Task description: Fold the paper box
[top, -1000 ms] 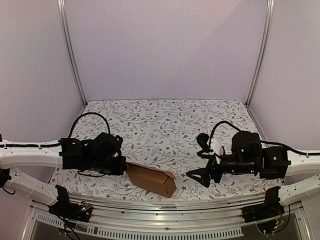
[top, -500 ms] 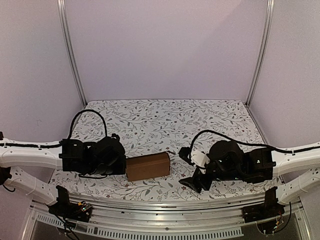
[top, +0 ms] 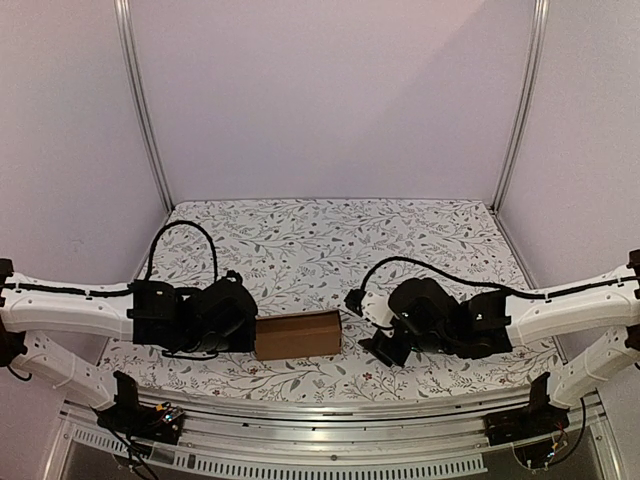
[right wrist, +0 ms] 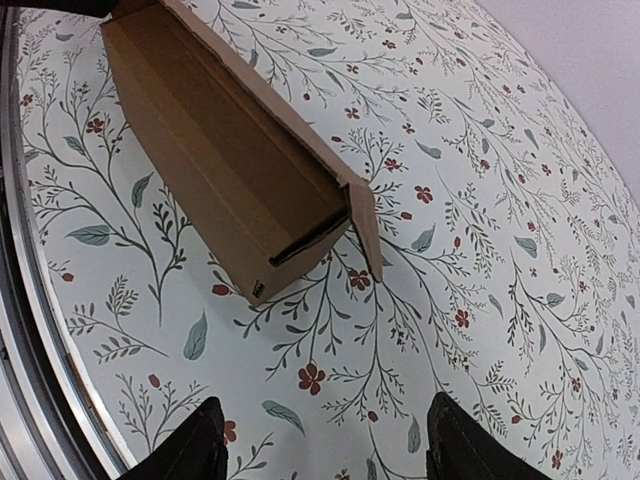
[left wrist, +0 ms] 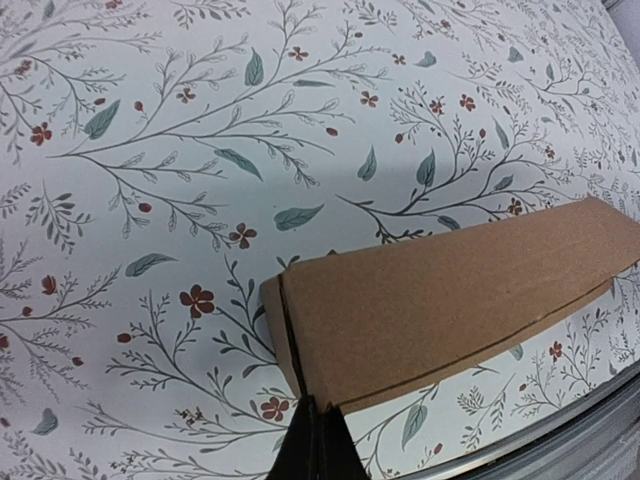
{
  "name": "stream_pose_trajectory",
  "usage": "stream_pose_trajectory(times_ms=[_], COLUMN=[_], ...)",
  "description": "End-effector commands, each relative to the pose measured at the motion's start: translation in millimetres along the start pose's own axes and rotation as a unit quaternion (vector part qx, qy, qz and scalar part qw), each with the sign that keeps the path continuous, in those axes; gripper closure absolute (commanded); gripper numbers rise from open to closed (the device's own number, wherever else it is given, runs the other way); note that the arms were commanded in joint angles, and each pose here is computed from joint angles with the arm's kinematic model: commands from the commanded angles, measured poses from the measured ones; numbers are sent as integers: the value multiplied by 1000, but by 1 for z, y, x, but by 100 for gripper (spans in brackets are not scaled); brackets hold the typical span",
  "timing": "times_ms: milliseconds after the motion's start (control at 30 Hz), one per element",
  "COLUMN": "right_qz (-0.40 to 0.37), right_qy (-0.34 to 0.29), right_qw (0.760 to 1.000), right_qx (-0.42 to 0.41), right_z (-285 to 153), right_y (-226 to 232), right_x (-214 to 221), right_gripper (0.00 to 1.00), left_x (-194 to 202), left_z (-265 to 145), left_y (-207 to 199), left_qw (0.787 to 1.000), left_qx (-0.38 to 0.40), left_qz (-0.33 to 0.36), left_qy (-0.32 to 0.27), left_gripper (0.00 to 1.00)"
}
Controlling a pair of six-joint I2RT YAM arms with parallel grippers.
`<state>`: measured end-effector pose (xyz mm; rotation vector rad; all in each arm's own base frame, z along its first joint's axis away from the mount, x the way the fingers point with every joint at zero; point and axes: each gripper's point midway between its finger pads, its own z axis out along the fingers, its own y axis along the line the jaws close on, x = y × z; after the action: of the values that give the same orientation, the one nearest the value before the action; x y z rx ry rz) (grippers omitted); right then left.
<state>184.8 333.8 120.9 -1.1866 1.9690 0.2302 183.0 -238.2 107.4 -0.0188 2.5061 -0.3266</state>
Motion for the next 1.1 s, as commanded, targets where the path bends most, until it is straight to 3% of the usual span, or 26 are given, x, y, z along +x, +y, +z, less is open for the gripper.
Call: stream_pose_trajectory(times_ms=[0, 300, 667, 1067], right_qz=[-17, -36, -49, -48], right_qy=[-27, -49, -34, -23], right_qw=[999, 998, 998, 999], right_qx=[-6, -18, -22, -4], right_z=[9, 29, 45, 53], right_y=[-7, -13, -16, -21], right_x=[-19, -37, -33, -31], right_gripper=[32, 46, 68, 77], left_x=[3, 3, 4, 5], left_z=[-2, -1, -3, -2], left_y=[-2, -3, -1, -2], left_qw=[1000, 1000, 999, 999], left_qx=[-2, 0, 3, 7], left_qz=[17, 30, 33, 34], left_qy=[0, -1, -4, -3], left_gripper=[100, 100, 100, 100])
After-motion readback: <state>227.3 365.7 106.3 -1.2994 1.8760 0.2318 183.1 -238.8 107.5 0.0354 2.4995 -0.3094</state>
